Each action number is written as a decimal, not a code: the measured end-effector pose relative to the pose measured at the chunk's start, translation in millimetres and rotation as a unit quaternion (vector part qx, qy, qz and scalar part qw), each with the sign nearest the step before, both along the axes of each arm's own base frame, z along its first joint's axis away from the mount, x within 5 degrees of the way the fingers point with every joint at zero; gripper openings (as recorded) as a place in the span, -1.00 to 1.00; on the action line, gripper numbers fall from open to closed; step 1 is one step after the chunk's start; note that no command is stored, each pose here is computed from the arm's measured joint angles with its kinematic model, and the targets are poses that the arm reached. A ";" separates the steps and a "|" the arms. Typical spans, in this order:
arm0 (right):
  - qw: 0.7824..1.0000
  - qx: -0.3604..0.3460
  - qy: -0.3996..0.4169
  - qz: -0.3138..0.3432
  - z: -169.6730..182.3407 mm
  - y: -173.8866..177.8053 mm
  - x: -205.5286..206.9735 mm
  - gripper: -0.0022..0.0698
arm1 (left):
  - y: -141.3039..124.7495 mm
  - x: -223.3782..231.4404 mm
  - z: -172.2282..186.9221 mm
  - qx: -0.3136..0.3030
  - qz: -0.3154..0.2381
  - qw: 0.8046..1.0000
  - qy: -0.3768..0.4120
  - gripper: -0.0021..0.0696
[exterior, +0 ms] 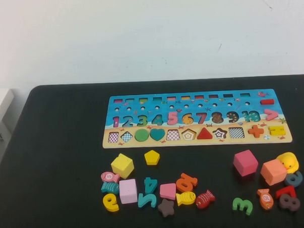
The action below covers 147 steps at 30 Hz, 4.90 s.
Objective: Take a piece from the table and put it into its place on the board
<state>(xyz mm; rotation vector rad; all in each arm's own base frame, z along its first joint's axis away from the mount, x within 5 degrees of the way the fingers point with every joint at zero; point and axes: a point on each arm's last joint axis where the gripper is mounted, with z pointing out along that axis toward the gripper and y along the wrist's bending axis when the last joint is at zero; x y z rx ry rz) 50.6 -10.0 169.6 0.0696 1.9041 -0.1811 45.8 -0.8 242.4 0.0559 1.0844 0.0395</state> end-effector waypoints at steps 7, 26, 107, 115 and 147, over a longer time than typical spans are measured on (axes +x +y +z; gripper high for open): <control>1.000 0.000 0.000 0.000 0.0 0.0 0.0 -0.89 | 0.4 -3.7 6.7 -0.014 -0.005 0.999 -0.039 -0.95; 1.000 0.000 0.000 0.000 0.0 0.0 0.0 -0.89 | -4.9 33.1 110.4 -0.030 -0.028 0.962 0.271 -0.95; 1.000 0.000 0.000 0.000 0.0 0.0 0.0 -0.89 | -217.6 369.0 -92.1 0.099 -0.139 0.600 0.781 0.40; 1.000 0.000 0.000 0.000 0.0 0.0 0.0 -0.89 | -235.3 361.0 -89.4 0.135 -0.144 0.605 0.772 0.24; 1.000 0.000 0.000 0.000 0.0 0.0 0.0 -0.89 | -238.5 362.7 -87.2 0.133 -0.123 0.622 0.761 -0.63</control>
